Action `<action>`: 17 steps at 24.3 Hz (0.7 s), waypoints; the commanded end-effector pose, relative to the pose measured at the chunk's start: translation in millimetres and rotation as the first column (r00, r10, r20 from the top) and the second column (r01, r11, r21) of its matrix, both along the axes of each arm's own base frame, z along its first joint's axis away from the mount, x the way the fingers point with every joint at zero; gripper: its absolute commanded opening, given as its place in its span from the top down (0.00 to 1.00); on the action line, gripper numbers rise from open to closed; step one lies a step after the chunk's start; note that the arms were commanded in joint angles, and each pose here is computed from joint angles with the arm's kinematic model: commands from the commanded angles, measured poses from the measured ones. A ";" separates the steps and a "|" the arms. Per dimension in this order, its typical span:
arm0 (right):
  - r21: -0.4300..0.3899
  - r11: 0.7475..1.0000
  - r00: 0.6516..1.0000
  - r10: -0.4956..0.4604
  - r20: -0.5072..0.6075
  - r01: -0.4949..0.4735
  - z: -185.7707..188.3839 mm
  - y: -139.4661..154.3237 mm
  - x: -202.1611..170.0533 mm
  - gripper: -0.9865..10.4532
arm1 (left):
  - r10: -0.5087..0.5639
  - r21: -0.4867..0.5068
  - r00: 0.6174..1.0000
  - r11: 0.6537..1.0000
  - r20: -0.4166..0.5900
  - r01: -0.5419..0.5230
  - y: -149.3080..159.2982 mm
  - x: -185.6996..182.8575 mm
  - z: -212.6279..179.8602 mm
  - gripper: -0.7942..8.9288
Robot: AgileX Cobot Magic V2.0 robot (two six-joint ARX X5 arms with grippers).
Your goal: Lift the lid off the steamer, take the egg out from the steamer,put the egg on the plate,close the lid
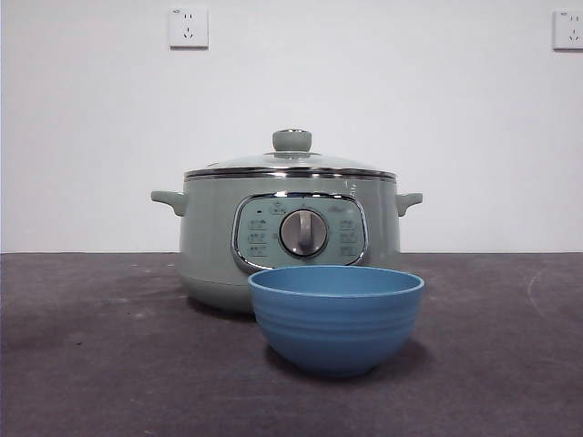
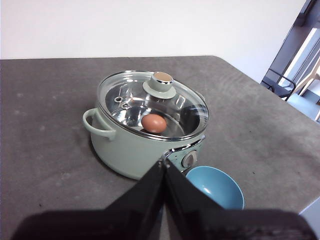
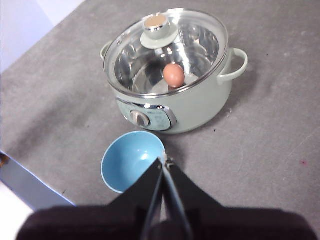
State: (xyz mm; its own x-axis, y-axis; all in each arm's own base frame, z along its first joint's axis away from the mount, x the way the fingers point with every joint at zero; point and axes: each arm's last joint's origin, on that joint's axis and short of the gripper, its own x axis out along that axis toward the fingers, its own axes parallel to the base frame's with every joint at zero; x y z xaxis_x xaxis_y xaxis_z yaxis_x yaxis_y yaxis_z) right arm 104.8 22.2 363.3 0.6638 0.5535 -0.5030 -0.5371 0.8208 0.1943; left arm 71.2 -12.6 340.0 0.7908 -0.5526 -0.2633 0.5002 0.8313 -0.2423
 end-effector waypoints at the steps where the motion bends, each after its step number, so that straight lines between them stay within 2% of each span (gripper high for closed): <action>1: -0.006 1.000 1.000 0.012 0.012 -0.012 1.0 0.3 0.5 0.89 | -0.010 0.012 1.000 1.000 0.006 0.010 0.1 1.3 0.9 0.87; 3: -0.007 1.000 1.000 0.012 0.011 -0.012 0.9 0.3 0.5 0.74 | -0.010 0.011 1.000 1.000 0.000 0.010 0.2 2.1 0.6 0.67; 4: -0.005 1.000 1.000 0.010 0.010 -0.010 1.0 0.3 0.6 0.54 | -0.009 0.009 1.000 1.000 0.000 0.009 0.2 2.2 0.8 0.43; 5: -0.003 1.000 1.000 0.009 0.009 -0.009 1.0 0.3 0.6 0.40 | -0.009 0.009 1.000 1.000 0.002 0.009 0.2 2.4 0.9 0.32; 6: -0.003 1.000 1.000 0.008 0.009 -0.008 1.0 0.3 0.6 0.33 | -0.009 0.010 1.000 1.000 0.006 0.009 0.2 2.5 1.3 0.31; 17: -0.002 1.000 1.000 0.009 0.010 -0.009 1.1 0.3 0.6 0.33 | -0.036 -0.010 0.999 0.999 -0.001 0.036 -1.2 19.7 9.6 0.31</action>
